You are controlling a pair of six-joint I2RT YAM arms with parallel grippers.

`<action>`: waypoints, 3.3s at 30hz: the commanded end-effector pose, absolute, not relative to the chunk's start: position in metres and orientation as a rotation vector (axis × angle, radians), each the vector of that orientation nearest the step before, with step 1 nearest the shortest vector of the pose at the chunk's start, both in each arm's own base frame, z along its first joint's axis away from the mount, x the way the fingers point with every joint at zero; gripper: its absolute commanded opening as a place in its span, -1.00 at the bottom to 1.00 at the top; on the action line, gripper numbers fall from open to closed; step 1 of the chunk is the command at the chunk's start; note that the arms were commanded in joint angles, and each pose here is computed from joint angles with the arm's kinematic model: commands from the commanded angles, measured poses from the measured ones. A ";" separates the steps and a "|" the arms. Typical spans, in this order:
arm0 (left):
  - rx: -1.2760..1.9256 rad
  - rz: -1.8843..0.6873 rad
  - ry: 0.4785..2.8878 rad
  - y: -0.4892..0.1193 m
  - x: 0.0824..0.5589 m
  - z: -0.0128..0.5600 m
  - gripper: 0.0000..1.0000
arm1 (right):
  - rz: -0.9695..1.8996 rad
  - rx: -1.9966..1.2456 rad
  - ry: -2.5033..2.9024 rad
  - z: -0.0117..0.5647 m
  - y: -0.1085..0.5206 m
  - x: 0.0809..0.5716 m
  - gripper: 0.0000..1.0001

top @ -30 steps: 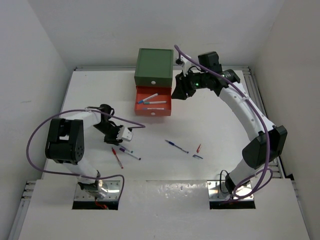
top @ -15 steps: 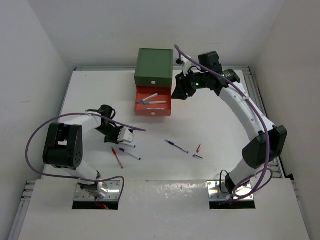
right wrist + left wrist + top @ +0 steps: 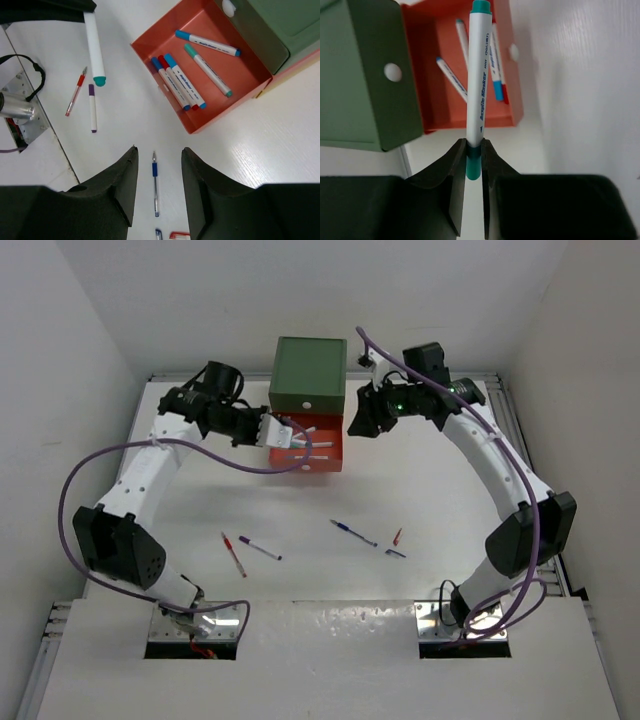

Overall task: Sort the stationery into containers
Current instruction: Place the pen in the drawer, then pick up the pen from the center of the board.

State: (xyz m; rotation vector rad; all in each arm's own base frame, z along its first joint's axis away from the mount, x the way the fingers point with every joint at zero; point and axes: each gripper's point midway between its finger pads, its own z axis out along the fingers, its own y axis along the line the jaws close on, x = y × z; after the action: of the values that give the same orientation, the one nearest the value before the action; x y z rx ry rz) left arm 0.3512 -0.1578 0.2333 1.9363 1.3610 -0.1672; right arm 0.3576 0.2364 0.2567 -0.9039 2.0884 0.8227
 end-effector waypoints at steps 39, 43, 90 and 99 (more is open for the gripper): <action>1.947 -0.354 1.458 -0.184 0.317 0.205 -0.05 | 0.846 -0.799 2.074 0.266 0.201 0.339 -0.19; 2.011 -0.392 1.472 -0.168 0.262 0.187 -0.01 | 0.847 -0.794 2.090 0.258 0.198 0.332 -0.13; 2.192 -0.383 1.546 -0.181 0.231 0.055 -0.96 | 0.794 -0.732 2.193 0.224 0.173 0.319 0.26; 2.032 -0.279 1.469 -0.231 0.303 0.189 -1.00 | 0.798 -0.719 2.196 0.225 0.170 0.322 0.26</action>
State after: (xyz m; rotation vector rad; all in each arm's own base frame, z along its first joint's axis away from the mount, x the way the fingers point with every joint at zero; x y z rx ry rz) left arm 0.3063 -0.2211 0.1754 2.0214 1.4272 -0.2182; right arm 0.3183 0.1715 0.2145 -0.7213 2.2356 0.7947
